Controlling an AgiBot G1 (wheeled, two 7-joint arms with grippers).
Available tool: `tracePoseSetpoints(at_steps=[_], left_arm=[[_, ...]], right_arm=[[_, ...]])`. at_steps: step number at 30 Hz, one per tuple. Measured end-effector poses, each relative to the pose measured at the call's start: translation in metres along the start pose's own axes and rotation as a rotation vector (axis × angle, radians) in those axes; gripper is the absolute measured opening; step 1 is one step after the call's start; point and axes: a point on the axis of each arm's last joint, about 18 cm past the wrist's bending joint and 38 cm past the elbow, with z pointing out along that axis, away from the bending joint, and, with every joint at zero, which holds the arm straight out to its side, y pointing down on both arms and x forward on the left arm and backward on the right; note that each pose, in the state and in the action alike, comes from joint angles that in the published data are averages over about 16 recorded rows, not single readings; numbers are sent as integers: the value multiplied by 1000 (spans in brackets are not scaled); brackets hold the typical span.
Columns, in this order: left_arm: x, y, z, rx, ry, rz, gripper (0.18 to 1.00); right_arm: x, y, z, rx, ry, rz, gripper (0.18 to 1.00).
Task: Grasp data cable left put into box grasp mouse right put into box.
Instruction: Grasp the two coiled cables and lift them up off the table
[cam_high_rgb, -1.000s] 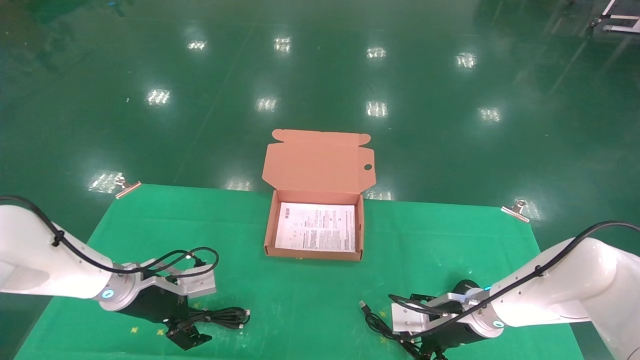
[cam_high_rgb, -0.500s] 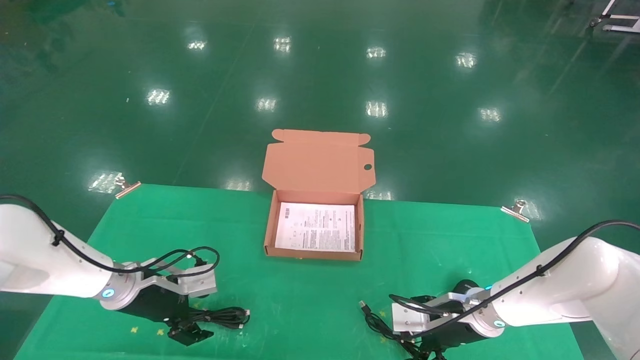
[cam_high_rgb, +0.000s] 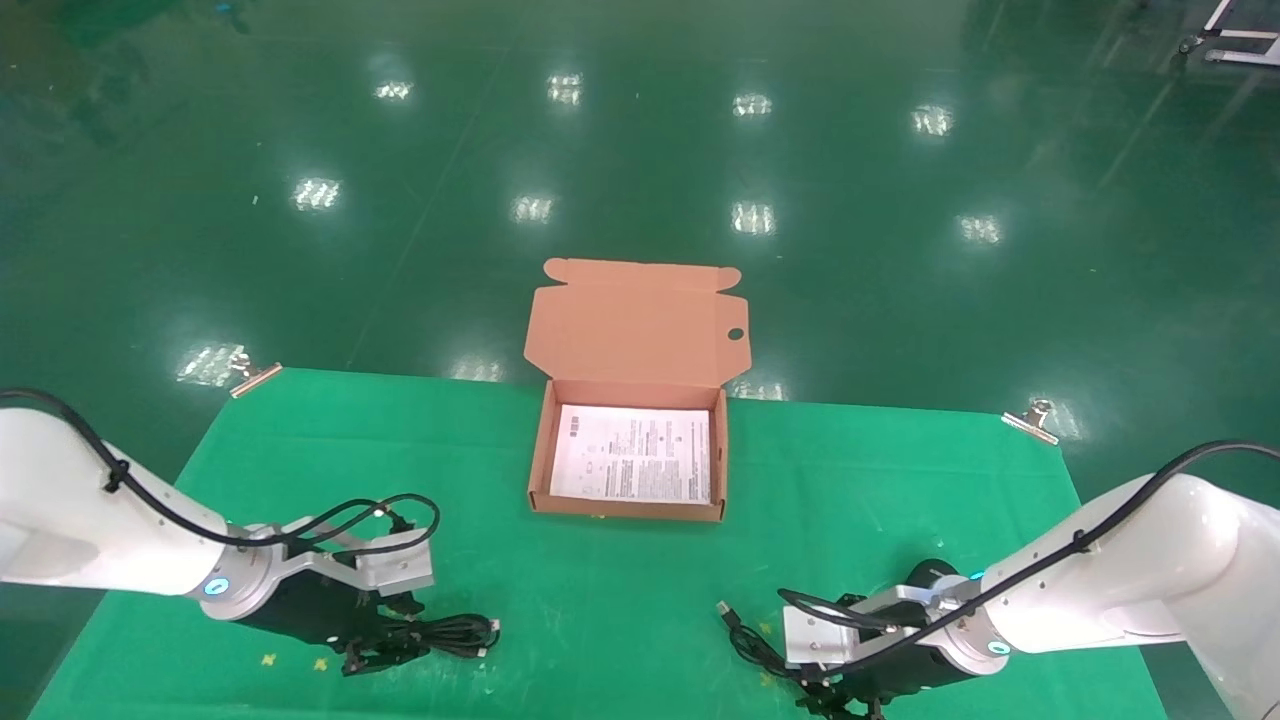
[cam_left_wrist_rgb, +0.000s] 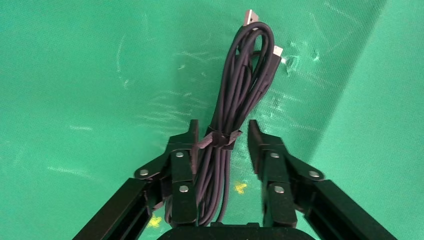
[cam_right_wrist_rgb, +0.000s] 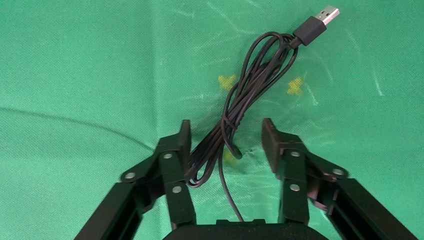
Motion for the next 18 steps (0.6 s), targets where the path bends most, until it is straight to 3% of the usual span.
tracePoseSetpoints(at_steps=[11,18], left_arm=[[0,0,0,-1,0,2,410],[-1,0,-1,-3,-3,5,311]], right_arm=[[0,0,0,1,0,0,400],[1,0,-2,2,3,2,294]])
